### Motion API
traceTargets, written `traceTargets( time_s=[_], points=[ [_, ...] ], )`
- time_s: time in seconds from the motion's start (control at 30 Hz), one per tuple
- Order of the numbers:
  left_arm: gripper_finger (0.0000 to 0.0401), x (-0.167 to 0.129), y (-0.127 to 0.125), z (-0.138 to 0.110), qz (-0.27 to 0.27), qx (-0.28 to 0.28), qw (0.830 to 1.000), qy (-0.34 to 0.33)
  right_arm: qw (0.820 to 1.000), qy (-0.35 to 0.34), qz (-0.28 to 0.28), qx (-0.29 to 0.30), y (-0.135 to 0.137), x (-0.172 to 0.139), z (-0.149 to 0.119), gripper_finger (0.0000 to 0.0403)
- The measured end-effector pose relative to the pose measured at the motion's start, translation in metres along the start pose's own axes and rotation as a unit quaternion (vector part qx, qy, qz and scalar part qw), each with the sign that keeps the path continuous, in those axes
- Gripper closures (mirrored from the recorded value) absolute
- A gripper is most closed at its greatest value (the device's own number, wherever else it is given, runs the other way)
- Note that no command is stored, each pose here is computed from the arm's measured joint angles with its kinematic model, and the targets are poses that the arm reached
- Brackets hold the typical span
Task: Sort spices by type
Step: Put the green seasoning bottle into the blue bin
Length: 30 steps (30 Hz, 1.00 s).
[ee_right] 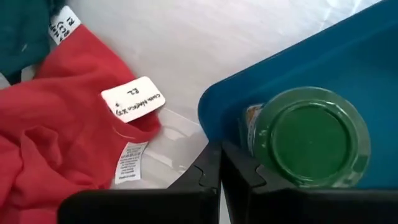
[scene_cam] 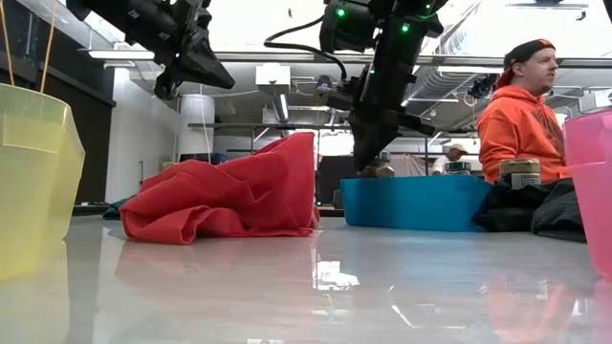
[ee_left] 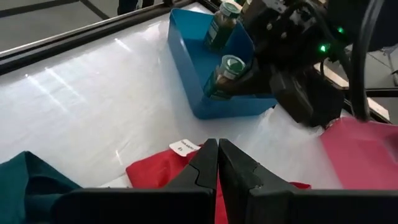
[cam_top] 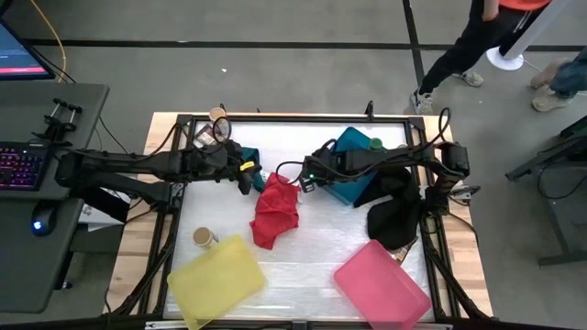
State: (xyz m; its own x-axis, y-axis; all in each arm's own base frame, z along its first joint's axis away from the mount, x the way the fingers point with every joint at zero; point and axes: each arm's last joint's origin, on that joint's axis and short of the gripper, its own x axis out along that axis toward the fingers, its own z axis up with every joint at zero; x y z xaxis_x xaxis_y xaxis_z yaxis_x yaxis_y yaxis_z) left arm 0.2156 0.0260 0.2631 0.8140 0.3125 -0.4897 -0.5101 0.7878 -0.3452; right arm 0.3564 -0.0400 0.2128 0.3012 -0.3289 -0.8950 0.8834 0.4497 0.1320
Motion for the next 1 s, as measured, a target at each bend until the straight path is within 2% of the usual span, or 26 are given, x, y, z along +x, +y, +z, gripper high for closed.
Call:
traceTargets(
  time_s=[0.13,0.3,0.47,0.57,0.63,0.73,1.0],
  points=[
    [0.0401,0.0,0.0,0.0,-0.001,0.003,1.0,0.001,1.0,-0.014,0.025,0.0,0.006,-0.006,-0.001,0.0403],
    [0.0401,0.0,0.0,0.0,-0.004,0.0,1.0,0.003,0.995,-0.044,0.079,-0.032,0.009,-0.038,-0.001,0.0403],
    [0.0401,0.0,0.0,0.0,-0.004,0.0,1.0,0.002,0.991,-0.071,0.101,-0.052,-0.001,-0.065,0.008,0.0402],
    [0.0401,0.0,0.0,0.0,-0.004,0.0,1.0,0.003,0.992,-0.072,0.097,-0.045,-0.007,-0.067,0.014,0.039],
    [0.0401,0.0,0.0,0.0,-0.004,0.0,1.0,0.003,0.993,-0.068,0.091,-0.029,-0.011,-0.065,0.018,0.0367],
    [0.0401,0.0,0.0,0.0,-0.004,0.0,1.0,0.003,0.995,-0.053,0.084,-0.02,-0.016,-0.06,0.022,0.031],
    [0.0401,0.0,0.0,0.0,-0.004,-0.001,1.0,0.003,0.994,-0.051,0.062,-0.071,-0.022,-0.054,0.027,0.0132]
  ],
)
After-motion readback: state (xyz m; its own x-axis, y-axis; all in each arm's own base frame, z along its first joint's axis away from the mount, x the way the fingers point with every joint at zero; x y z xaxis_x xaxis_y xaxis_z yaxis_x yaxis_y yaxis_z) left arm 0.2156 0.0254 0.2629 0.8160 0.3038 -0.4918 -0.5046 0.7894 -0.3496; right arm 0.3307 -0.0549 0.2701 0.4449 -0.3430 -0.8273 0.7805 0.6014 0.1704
